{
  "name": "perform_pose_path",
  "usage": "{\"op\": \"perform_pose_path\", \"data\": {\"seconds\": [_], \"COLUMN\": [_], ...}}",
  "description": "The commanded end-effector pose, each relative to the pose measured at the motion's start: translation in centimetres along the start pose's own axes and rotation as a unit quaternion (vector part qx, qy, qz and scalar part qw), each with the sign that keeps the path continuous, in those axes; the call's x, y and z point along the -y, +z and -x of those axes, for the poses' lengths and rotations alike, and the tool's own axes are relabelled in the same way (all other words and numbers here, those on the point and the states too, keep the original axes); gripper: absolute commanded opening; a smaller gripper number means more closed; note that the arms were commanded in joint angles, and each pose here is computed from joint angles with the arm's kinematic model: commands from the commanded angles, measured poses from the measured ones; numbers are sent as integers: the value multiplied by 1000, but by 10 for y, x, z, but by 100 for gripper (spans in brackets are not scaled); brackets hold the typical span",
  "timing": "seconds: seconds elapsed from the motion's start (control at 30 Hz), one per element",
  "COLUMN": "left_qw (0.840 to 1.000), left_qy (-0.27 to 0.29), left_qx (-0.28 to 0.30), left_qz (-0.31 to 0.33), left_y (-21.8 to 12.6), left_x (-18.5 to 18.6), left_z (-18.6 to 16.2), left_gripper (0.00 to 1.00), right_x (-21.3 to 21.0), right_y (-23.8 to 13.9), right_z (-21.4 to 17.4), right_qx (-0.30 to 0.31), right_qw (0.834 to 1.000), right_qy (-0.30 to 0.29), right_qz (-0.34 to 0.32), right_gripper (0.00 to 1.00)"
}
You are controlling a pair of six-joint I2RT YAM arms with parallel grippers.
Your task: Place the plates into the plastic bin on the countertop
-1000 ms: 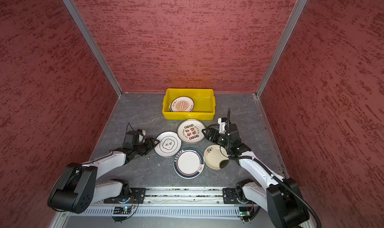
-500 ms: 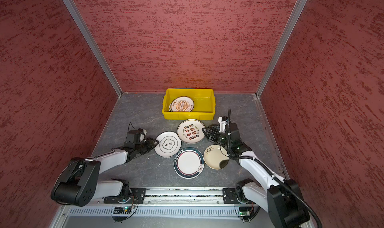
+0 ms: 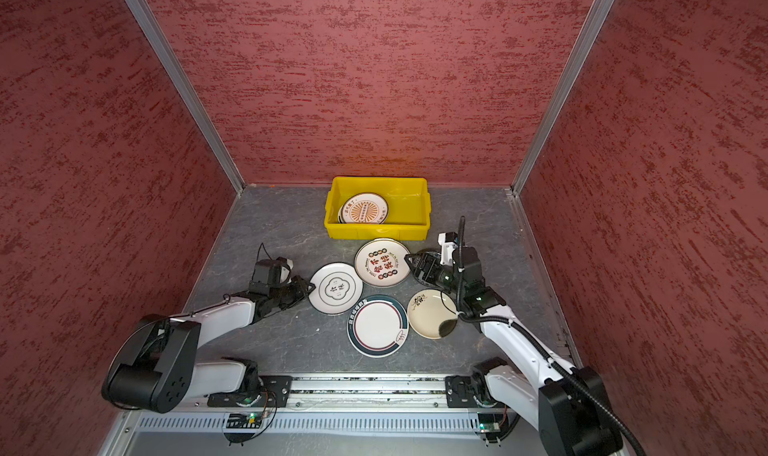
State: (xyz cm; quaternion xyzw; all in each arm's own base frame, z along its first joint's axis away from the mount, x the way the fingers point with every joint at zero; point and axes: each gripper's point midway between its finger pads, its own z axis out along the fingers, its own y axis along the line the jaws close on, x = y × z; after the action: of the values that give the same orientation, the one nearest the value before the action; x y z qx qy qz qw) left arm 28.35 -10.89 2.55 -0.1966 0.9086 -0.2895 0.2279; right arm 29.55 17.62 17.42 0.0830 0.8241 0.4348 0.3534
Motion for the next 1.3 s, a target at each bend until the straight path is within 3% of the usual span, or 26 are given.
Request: {"op": "perform_pose_path", "data": {"seconds": [0.0, 0.23, 0.67, 0.97, 1.07, 1.27], "left_qw": [1000, 1000, 999, 999, 999, 998], "left_qy": [13, 8, 6, 1, -3, -19], "left_qx": [13, 28, 32, 33, 37, 50], "left_qz": [-5, 0, -9, -11, -10, -12], "left_y": [-4, -12, -13, -15, -18, -24], "left_x": [7, 4, 4, 3, 0, -5], "left_z": [10, 15, 18, 20, 21, 27], "left_gripper": [22, 13, 12, 7, 0, 0], "right_x": [4, 6, 14, 17, 18, 22], "right_y": [-3, -2, 3, 5, 6, 8], "right_z": [0, -1, -5, -5, -6, -8], "right_qx": [11, 11, 4, 3, 1, -1], "right_qw": [1000, 1000, 1000, 1000, 1000, 999], "right_qy": [2, 5, 12, 16, 18, 21], "right_qz": [-5, -7, -15, -18, -21, -25], "right_gripper": [88, 88, 88, 88, 88, 88]}}
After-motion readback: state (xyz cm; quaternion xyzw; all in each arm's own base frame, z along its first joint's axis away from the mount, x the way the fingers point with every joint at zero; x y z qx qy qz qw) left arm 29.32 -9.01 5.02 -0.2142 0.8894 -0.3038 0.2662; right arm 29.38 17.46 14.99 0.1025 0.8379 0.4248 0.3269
